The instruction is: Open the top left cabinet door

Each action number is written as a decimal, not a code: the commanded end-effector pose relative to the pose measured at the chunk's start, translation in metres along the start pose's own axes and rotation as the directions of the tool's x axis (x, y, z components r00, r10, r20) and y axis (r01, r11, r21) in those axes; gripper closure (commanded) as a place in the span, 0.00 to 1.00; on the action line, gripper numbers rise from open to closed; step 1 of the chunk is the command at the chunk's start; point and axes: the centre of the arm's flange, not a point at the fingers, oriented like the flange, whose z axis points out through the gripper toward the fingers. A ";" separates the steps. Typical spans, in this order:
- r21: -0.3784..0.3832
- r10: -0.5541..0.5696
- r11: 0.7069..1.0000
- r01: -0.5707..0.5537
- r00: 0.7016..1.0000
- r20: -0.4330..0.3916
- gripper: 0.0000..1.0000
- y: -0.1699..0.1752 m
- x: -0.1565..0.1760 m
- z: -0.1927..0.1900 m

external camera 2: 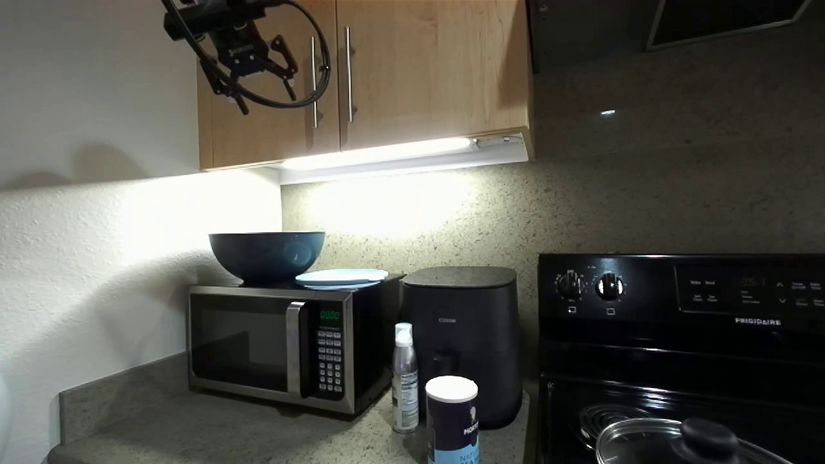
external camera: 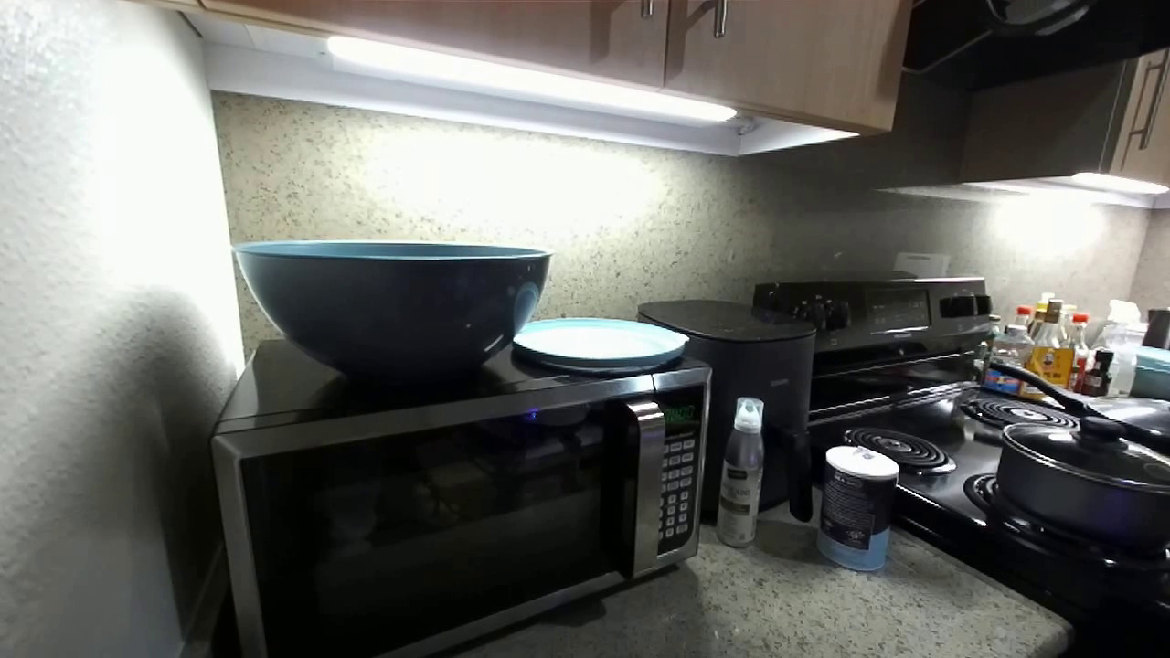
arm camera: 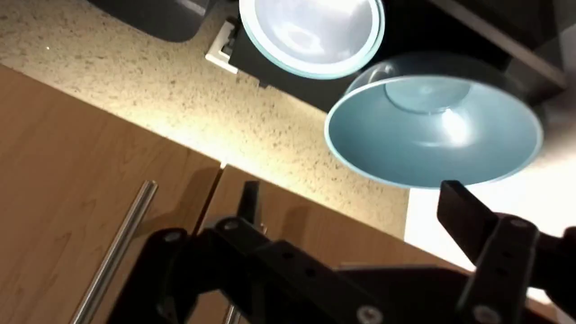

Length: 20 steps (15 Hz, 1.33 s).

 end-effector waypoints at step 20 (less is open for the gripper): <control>-0.046 0.168 0.982 -0.185 0.953 -0.250 0.00 0.045 0.049 0.028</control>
